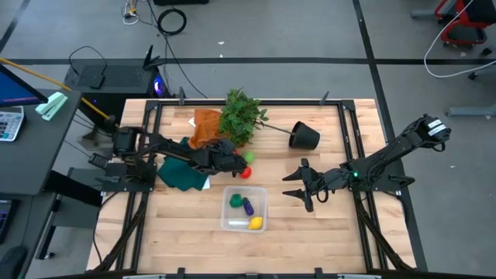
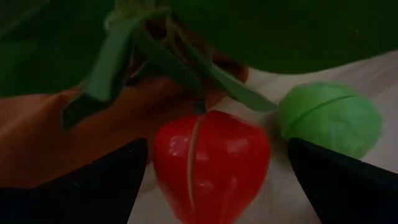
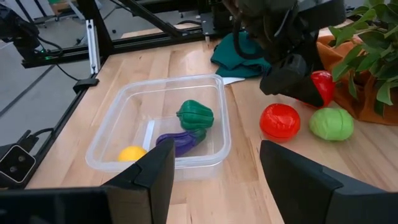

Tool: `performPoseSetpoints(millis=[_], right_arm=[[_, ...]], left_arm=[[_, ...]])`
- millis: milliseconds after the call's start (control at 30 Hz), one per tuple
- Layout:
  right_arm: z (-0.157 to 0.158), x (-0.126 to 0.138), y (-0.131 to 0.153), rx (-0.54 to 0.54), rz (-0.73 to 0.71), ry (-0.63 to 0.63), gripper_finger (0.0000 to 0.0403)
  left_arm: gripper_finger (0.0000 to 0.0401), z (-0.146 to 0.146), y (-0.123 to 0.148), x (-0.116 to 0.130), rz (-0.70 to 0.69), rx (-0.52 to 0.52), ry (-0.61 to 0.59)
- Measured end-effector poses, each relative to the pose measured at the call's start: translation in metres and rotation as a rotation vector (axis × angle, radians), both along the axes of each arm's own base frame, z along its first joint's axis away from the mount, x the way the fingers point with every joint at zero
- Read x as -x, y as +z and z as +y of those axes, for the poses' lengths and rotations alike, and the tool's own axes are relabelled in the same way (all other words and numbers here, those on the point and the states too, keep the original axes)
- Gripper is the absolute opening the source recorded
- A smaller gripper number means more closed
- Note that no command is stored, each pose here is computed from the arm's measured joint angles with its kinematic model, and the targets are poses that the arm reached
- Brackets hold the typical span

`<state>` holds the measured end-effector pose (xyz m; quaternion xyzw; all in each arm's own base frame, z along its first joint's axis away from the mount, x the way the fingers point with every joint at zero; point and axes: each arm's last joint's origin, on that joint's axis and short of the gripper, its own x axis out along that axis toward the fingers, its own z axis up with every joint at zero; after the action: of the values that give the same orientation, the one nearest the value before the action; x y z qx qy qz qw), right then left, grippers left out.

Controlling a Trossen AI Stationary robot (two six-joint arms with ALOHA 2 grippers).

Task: Pick and placing Produce into tupperware
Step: Put the red apple into the transparent bin

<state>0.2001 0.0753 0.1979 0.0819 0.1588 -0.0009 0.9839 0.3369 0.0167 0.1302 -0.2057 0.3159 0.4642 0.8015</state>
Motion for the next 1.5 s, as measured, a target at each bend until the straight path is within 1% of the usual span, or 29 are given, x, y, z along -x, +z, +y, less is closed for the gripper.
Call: performPoseSetpoints(millis=[133,400,533,833,1000,1300,1500], right_arm=[[0.0,0.0,0.0,-0.002,0.001,-0.001,0.0195],[0.0,0.0,-0.001,-0.003,0.006,-0.002,0.0195],[0.0,0.0,-0.001,-0.003,0.007,-0.002,0.0195],[0.0,0.0,-0.001,0.0,0.007,-0.001,0.0195],[0.0,0.0,-0.001,0.001,0.007,-0.002,0.0195],[0.0,0.0,-0.001,0.001,0.007,-0.002,0.0195],[0.0,0.0,-0.001,0.002,0.007,-0.001,0.0195]], left_arm=[[0.0394,0.0,-0.008,-0.003,0.0,0.002,-0.001],[0.0387,0.0,-0.01,-0.005,-0.004,-0.002,-0.004],[0.0369,0.0,-0.01,-0.004,-0.002,-0.011,-0.002],[0.0316,0.0,-0.01,-0.004,0.0,-0.012,-0.003],[0.0293,-0.002,-0.009,-0.004,0.012,-0.025,-0.025],[0.0296,-0.012,-0.004,-0.004,0.0,-0.027,-0.056],[0.0292,-0.019,0.012,-0.002,-0.041,-0.038,-0.081]])
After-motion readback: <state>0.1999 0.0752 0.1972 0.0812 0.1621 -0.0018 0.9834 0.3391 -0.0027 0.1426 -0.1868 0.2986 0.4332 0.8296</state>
